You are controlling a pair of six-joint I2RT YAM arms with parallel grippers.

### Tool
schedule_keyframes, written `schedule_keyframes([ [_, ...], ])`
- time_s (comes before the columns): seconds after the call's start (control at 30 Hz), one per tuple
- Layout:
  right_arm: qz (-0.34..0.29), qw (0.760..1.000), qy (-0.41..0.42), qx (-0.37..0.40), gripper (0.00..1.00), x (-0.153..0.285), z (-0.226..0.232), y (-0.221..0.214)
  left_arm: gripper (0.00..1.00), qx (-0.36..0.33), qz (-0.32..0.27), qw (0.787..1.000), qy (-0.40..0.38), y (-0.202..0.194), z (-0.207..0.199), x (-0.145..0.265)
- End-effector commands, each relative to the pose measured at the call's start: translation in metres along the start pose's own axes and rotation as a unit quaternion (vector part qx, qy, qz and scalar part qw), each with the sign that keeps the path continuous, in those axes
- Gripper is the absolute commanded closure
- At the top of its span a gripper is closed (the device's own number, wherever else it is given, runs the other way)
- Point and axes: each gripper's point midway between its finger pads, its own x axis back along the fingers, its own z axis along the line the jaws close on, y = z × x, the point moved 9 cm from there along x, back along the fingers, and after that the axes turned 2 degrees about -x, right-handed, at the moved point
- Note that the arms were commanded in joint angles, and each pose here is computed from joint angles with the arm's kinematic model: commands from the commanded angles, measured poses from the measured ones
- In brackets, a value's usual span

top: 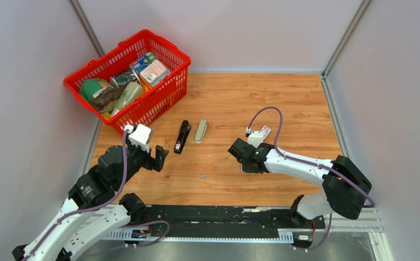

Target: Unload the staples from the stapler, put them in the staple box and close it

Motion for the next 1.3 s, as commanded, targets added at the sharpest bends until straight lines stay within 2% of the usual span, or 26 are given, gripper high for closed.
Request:
schedule_keyframes([
  [0.0,-0.022,0.999,0.014,-0.031,0.86,-0.004,0.007,0.012,0.13,-0.002,-0.012,1.0,0.001,0.004,0.0,-0.002],
  [1.0,0.003,0.999,-0.004,-0.041,0.87,-0.028,0.002,0.009,0.13,-0.006,-0.007,1.0,0.001,0.003,-0.001,-0.005],
  [1.27,-0.001,0.999,-0.005,-0.043,0.82,-0.03,0.002,0.01,0.13,-0.006,-0.006,1.0,0.001,0.003,-0.001,-0.005],
])
